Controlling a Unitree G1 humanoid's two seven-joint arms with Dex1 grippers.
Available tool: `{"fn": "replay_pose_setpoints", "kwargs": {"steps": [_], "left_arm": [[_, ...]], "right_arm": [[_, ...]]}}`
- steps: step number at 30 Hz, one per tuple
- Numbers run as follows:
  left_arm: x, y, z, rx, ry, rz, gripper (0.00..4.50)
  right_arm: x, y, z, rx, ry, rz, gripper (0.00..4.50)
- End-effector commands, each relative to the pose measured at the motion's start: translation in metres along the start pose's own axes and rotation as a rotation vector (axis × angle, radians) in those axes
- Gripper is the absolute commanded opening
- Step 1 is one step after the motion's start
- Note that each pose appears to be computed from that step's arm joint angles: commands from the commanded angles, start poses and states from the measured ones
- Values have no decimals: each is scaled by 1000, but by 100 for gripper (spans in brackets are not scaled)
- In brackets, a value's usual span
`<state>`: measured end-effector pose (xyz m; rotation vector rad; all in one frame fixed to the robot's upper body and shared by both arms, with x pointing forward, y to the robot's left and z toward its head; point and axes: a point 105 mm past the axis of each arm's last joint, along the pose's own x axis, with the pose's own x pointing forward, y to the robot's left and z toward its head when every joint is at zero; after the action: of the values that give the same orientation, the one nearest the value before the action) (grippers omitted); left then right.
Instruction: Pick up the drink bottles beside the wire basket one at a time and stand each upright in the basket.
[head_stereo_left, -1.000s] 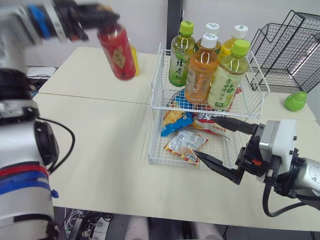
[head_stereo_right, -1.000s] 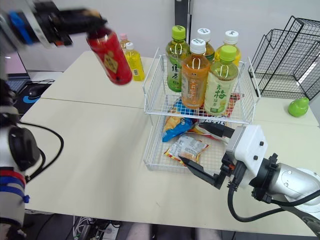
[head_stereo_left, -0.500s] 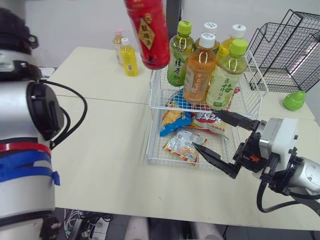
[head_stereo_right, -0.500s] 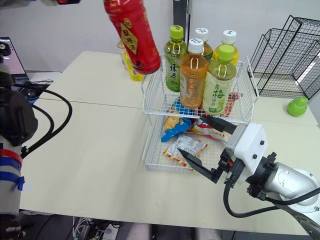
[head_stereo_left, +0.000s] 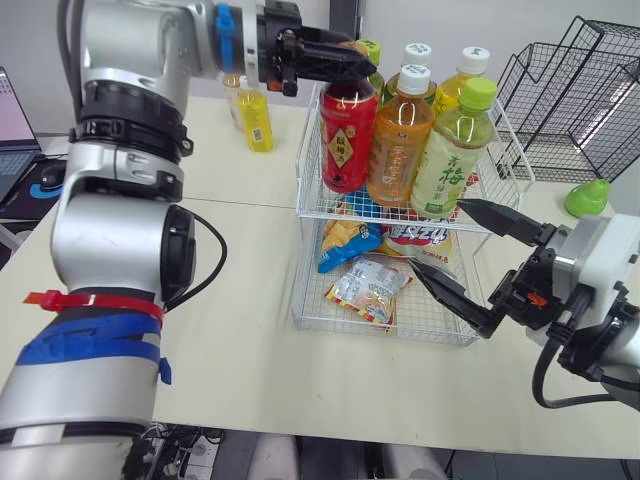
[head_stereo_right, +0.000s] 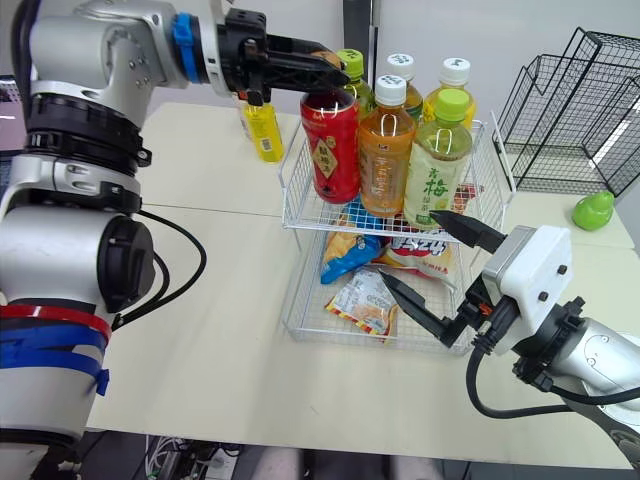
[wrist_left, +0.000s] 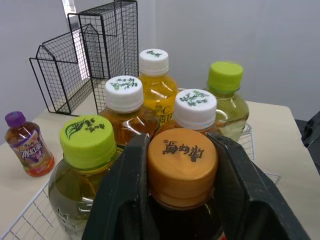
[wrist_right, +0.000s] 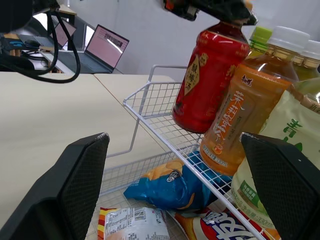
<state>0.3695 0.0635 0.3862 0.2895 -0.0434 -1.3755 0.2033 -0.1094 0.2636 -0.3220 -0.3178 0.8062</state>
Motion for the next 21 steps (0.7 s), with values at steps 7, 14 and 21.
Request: {"fn": "replay_pose_setpoints", "kwargs": {"steps": [7,14,21], "left_arm": [[4,-5,7,83,-36,-24,135],[3,-6,1,89,-20,-42,170],[-5,-13,9,97,-43,-81,391]], "right_arm": [[-2,3,10,-32,-19,13,450],[-2,4,9,-30,-17,19,450],[-3,3,9,-33,-14,14,450]]}}
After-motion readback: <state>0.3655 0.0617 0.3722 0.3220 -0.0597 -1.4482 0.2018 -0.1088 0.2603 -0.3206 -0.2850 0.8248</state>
